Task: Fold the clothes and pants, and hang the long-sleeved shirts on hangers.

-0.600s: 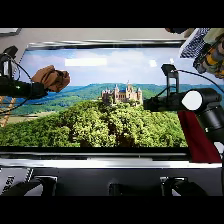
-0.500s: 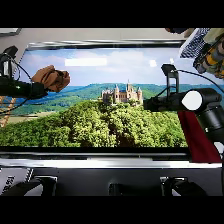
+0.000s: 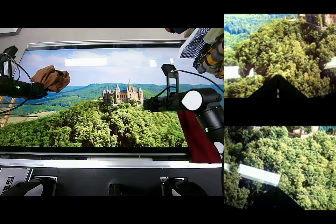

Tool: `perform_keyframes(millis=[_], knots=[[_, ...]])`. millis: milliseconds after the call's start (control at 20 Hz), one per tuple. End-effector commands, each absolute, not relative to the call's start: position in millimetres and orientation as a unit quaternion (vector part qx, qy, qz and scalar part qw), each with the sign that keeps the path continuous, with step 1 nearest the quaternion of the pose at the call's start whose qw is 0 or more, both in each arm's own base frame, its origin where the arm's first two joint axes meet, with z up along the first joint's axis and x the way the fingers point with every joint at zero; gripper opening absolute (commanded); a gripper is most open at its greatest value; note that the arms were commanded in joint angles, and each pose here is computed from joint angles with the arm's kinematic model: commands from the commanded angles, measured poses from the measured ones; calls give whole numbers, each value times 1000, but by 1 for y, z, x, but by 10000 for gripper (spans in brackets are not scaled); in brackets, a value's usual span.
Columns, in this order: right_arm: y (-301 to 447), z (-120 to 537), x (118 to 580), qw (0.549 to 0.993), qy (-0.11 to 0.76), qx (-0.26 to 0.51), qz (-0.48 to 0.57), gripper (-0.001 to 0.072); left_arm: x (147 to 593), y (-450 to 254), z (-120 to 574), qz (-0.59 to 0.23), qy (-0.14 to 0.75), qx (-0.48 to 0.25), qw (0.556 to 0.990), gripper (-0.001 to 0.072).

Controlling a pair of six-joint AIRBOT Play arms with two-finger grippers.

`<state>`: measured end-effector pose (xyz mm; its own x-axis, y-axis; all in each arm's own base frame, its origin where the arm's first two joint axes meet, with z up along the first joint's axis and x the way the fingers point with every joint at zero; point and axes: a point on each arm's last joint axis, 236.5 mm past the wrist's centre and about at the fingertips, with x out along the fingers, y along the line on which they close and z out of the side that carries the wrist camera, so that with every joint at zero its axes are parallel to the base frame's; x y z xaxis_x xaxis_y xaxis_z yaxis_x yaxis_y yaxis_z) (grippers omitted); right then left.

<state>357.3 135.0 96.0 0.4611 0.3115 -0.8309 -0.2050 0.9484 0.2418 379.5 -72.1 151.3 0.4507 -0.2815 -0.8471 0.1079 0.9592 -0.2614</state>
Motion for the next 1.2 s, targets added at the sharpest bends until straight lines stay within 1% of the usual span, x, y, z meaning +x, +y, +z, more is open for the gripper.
perform_keyframes(millis=[0,450,600,800,850,900,950,1000,1100,1150], knots=[[136,96,357,853,496,54,152,39,379,-72,152,-115,511,-85,848,18],[136,97,358,854,495,54,152,39,381,-72,152,-114,509,-84,849,20],[137,104,369,867,470,60,152,38,385,-72,154,-113,500,-86,855,19],[137,100,363,860,484,58,153,39,388,-72,153,-113,499,-87,855,21],[137,100,362,859,485,58,153,39,391,-69,150,-103,500,-94,855,145],[137,101,363,861,482,58,153,39,397,-59,146,-69,500,-108,856,403],[137,100,363,860,484,58,153,39,407,-42,140,-29,496,-103,862,677],[137,100,362,858,486,58,153,39,421,-18,136,15,482,-88,871,686],[136,96,355,850,500,55,153,39,457,37,124,110,451,-73,883,676],[135,93,351,845,510,53,153,39,476,53,112,130,439,-79,886,677]])
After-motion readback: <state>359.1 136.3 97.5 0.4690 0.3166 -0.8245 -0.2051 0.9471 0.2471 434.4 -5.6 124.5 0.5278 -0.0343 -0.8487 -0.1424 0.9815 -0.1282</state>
